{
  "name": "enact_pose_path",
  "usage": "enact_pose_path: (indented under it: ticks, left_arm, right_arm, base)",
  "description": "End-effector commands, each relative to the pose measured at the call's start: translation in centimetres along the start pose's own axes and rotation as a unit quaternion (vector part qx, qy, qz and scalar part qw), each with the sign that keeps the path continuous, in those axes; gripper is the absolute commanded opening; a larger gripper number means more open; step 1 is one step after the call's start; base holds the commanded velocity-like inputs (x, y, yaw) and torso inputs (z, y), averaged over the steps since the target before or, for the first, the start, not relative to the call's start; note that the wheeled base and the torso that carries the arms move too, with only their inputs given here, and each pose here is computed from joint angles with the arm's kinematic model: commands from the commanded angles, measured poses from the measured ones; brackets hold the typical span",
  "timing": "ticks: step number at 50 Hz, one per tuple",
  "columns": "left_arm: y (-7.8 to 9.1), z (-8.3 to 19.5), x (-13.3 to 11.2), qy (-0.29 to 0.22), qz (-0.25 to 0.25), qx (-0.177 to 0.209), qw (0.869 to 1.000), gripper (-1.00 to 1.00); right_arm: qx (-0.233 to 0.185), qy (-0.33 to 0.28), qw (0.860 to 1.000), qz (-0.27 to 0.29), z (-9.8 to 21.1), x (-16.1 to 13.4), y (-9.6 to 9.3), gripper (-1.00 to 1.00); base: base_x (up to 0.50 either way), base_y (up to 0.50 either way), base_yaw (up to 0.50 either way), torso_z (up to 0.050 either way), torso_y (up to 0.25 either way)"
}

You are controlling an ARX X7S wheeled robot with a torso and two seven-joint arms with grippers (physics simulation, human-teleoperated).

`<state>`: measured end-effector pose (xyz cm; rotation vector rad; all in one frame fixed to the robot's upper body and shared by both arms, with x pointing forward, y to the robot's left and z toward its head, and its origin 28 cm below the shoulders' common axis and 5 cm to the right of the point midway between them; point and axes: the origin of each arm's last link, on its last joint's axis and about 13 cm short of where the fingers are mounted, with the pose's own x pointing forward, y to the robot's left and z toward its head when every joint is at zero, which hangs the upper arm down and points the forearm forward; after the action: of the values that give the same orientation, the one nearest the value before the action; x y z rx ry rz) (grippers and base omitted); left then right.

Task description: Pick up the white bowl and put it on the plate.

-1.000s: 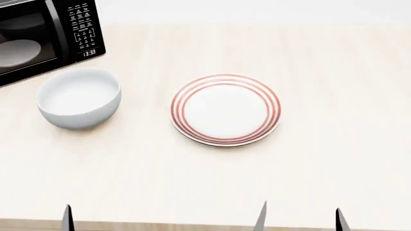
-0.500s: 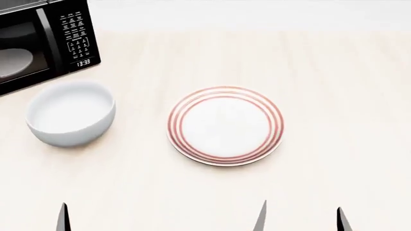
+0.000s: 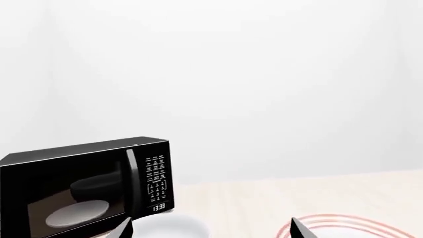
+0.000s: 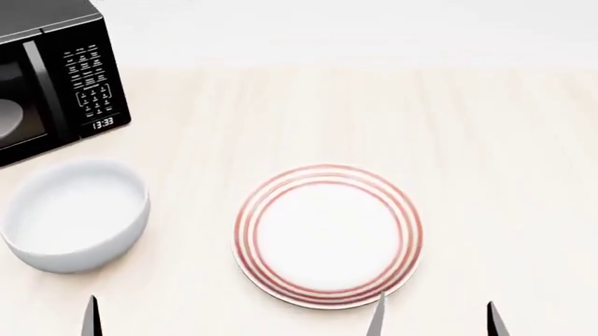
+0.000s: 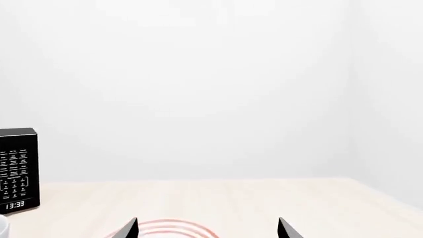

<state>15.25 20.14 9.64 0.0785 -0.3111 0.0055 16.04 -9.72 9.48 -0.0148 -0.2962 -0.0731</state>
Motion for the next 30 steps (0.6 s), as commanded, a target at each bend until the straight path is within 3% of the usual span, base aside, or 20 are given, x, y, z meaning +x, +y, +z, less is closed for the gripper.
enact_pose_path:
  ticks: [1, 18, 30]
  left_arm:
    - [-0.02, -0.06, -0.03, 0.0, 0.001, 0.004, 1.0, 1.0]
    - [-0.02, -0.12, -0.04, 0.0, 0.001, 0.005, 1.0, 1.0]
    - [0.0, -0.12, -0.03, 0.002, 0.002, 0.008, 1.0, 1.0]
  right_arm:
    - [-0.002, 0.0, 1.0, 0.001, -0.07, -0.02, 0.04, 1.0]
    - [-0.002, 0.0, 1.0, 0.004, -0.28, 0.02, 0.13, 1.0]
    - [-0.008, 0.006, 1.0, 0.006, -0.46, -0.05, 0.25, 1.0]
  base:
    - [0.33, 0.0, 0.0, 0.0, 0.0]
    - [0.3, 0.0, 0.0, 0.0, 0.0]
    - [0.05, 0.0, 0.0, 0.0, 0.0]
